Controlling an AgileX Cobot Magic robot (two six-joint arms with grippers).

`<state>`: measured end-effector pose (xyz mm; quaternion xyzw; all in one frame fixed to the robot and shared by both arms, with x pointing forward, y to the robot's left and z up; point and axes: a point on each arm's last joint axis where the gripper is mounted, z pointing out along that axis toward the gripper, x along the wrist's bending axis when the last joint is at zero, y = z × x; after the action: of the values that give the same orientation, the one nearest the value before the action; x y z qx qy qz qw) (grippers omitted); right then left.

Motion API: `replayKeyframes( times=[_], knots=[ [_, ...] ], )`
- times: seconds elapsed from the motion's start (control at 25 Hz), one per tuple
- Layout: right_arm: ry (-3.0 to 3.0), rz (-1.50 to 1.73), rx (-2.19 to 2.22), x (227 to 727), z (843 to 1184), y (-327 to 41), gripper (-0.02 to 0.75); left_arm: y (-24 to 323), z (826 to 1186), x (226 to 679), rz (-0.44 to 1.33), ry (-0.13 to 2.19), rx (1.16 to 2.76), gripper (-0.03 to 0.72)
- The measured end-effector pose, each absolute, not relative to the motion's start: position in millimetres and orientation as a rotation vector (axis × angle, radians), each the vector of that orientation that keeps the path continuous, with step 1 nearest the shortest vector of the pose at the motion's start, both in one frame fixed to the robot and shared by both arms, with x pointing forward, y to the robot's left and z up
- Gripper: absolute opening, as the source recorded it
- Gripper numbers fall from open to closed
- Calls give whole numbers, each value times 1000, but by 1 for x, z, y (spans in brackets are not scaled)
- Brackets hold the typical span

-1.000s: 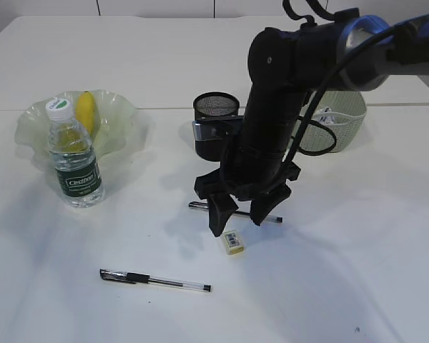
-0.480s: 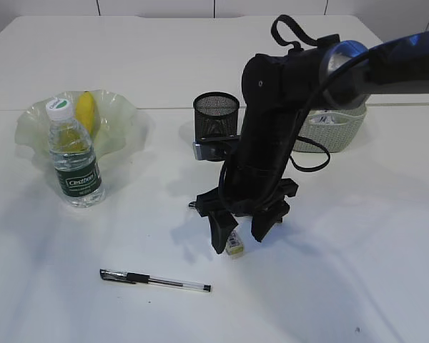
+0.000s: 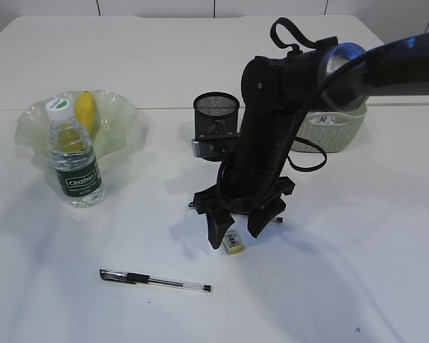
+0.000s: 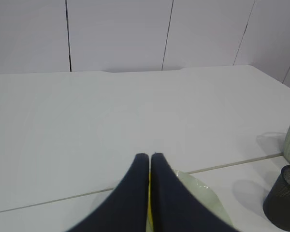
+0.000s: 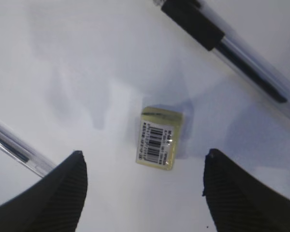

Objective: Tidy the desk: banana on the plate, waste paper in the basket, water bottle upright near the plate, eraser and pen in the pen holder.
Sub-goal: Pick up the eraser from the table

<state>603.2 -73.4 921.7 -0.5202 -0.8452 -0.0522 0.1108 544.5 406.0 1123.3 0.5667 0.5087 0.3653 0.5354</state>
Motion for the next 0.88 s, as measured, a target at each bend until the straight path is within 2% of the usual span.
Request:
replayKeyframes(
  times=[0.88],
  knots=[
    [-2501,-224,-1553,608,922,-71,552,405,1123,544,866,1206,1355,-25]
  ],
)
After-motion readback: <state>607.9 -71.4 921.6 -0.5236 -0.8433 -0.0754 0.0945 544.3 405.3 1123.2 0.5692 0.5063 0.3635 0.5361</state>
